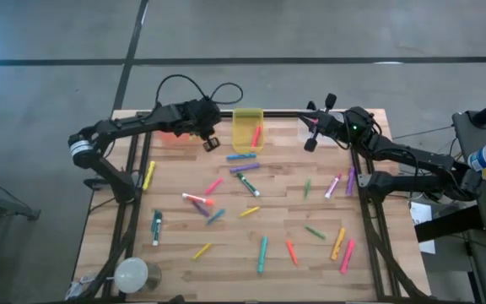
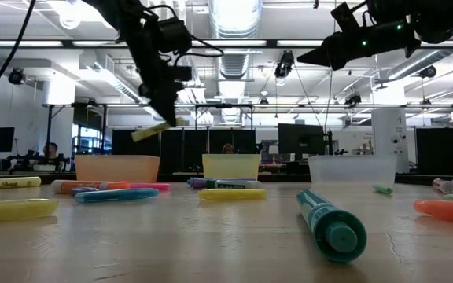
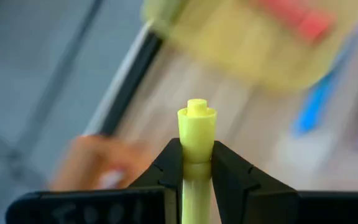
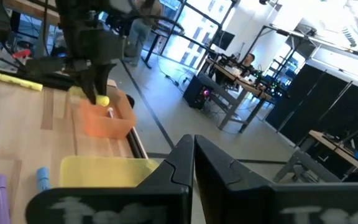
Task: Pick & Place Markers
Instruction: Put the bottom yellow highlighter pen into the yellow bin, then put the top green pen into the transparent bin
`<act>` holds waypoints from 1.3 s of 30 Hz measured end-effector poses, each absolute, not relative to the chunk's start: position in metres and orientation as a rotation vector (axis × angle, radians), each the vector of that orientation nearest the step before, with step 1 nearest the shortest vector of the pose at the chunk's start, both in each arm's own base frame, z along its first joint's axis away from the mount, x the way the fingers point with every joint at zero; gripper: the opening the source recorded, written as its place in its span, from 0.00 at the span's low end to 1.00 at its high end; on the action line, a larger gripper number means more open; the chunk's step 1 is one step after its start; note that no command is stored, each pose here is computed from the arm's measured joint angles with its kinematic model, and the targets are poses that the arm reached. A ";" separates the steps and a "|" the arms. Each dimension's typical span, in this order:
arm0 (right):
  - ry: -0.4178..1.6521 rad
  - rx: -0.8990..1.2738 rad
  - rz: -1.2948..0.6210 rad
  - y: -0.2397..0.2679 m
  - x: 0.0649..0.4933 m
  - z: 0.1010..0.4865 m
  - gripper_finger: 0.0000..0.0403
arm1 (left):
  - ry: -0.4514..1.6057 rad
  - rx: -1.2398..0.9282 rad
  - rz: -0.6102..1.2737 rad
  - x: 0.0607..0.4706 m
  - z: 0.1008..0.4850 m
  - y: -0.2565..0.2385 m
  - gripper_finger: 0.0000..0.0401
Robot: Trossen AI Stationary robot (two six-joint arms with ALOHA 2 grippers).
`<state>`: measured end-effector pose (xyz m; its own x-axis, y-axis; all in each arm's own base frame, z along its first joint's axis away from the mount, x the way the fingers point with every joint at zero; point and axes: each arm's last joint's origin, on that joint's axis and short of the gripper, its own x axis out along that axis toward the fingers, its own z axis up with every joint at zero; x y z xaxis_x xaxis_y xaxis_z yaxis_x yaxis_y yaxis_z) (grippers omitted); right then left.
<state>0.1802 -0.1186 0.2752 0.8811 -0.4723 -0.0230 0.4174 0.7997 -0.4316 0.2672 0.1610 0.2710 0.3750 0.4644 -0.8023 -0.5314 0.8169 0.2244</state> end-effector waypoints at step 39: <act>0.197 -0.270 -0.467 -0.118 0.180 0.265 0.02 | 0.338 -0.536 0.446 0.329 0.191 0.225 0.26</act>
<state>0.1796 -0.1181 0.2651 0.8752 -0.4674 -0.1250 0.4157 0.8586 -0.3002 0.3289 0.2254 0.1909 0.8512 0.3168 -0.4184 -0.4887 0.7690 -0.4121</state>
